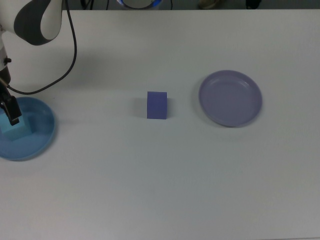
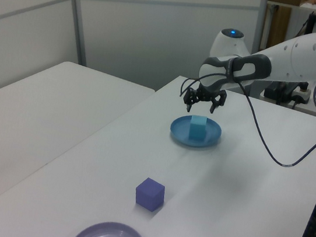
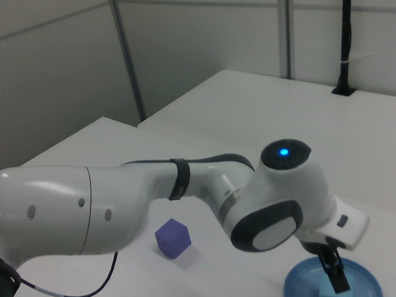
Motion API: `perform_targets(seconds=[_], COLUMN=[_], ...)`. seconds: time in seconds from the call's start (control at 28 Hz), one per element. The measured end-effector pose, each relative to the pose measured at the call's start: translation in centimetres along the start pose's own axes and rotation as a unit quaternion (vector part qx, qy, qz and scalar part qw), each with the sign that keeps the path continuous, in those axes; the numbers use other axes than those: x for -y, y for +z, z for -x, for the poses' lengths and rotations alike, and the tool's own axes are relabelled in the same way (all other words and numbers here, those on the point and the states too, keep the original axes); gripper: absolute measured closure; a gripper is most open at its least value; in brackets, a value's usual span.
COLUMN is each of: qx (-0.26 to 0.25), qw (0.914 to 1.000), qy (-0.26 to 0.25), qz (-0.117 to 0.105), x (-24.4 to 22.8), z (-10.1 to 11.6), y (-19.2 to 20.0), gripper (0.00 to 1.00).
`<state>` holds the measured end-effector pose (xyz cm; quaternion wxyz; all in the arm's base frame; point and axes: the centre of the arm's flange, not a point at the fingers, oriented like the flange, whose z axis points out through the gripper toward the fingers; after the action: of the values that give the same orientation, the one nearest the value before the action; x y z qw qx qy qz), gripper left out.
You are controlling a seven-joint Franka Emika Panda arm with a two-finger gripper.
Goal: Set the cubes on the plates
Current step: 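Move the gripper to the purple cube and grasp it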
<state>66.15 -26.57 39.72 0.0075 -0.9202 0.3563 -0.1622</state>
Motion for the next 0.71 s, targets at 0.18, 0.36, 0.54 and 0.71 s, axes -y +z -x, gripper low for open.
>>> perform_targets(seconds=[0.18, 0.36, 0.54, 0.71], qx=[0.026, 0.071, 0.124, 0.163], qw=[0.9991, 0.9929, 0.9796, 0.9595], qy=[-0.029, -0.089, -0.153, -0.229], qz=[-0.015, -0.036, -0.039, -0.006], x=[4.9, 12.6, 19.3, 23.6], z=[2.1, 6.9, 12.9, 18.9], y=[-0.6, -1.3, -2.6, -2.8], gripper=[0.00, 0.00, 0.00, 0.00])
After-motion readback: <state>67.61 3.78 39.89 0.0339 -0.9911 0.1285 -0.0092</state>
